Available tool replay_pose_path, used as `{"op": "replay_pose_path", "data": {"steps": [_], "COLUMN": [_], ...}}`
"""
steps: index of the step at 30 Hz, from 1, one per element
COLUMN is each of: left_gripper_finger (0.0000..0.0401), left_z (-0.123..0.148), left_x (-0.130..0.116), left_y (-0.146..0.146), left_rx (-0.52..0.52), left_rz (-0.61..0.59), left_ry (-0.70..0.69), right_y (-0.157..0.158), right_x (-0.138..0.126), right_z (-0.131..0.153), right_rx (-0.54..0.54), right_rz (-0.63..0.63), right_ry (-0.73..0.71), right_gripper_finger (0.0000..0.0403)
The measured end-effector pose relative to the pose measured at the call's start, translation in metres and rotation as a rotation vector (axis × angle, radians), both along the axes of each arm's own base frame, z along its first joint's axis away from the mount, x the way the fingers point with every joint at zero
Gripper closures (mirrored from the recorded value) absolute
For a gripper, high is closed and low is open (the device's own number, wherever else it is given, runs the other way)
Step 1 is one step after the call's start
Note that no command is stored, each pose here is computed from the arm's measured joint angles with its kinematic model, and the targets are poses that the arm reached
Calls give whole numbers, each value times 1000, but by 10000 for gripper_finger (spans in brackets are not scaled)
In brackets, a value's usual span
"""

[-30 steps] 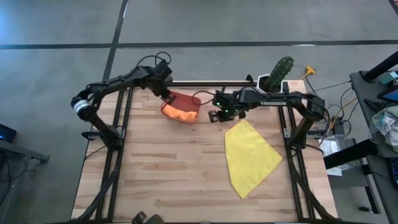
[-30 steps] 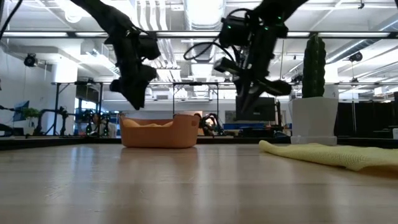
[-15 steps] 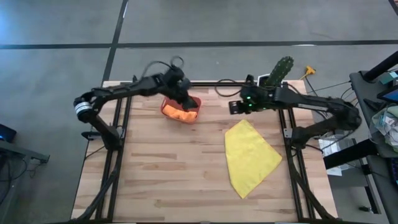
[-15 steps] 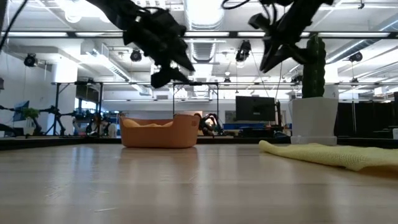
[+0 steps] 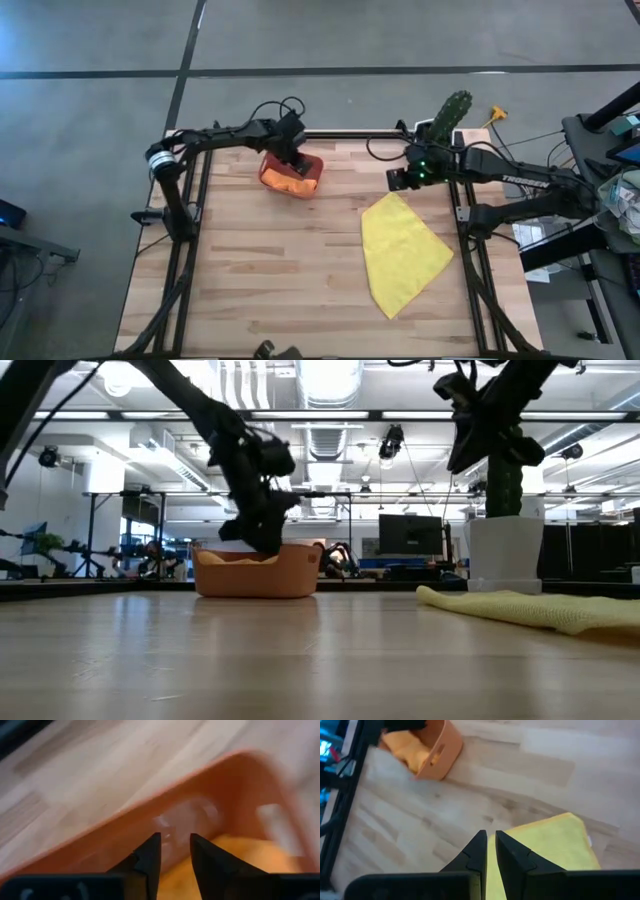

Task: Roll microfiber towels into tight, uniform cylinder then place into a basket
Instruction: Adjust the orange bin

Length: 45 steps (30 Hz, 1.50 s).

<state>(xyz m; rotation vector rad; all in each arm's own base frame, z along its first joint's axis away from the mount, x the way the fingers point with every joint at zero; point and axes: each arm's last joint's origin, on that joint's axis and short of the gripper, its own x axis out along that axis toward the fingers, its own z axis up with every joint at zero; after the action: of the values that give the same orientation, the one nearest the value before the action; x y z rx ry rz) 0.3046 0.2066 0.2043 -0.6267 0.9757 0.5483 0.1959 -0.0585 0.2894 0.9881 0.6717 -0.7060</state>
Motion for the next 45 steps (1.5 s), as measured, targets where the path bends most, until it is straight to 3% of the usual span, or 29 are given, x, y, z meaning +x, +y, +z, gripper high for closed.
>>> {"op": "replay_pose_path", "data": {"steps": [8, 17, 23, 31, 36, 45], "left_gripper_finger": [341, 350, 350, 350, 350, 350], "left_z": [-30, -26, -29, -30, -32, -31], "left_x": [-18, -54, -86, -139, -161, -167], "left_y": [34, 66, 82, 110, 117, 118], "left_rx": [34, 145, 197, 180, 143, 153], "left_rz": [115, 83, 36, 93, 67, 123], "left_ry": [147, 249, 445, 563, 605, 658], "right_y": [5, 6, 6, 6, 5, 3], "right_x": [-5, -10, -10, -9, -8, -9], "right_z": [11, 19, 19, 28, 35, 37], "right_rx": [21, 5, 41, 64, 36, 13], "right_rz": [74, 91, 42, -1, -26, -86], "right_ry": [22, 54, 43, 4, -12, -18], "right_gripper_finger": [369, 369, 369, 369, 369, 369]}}
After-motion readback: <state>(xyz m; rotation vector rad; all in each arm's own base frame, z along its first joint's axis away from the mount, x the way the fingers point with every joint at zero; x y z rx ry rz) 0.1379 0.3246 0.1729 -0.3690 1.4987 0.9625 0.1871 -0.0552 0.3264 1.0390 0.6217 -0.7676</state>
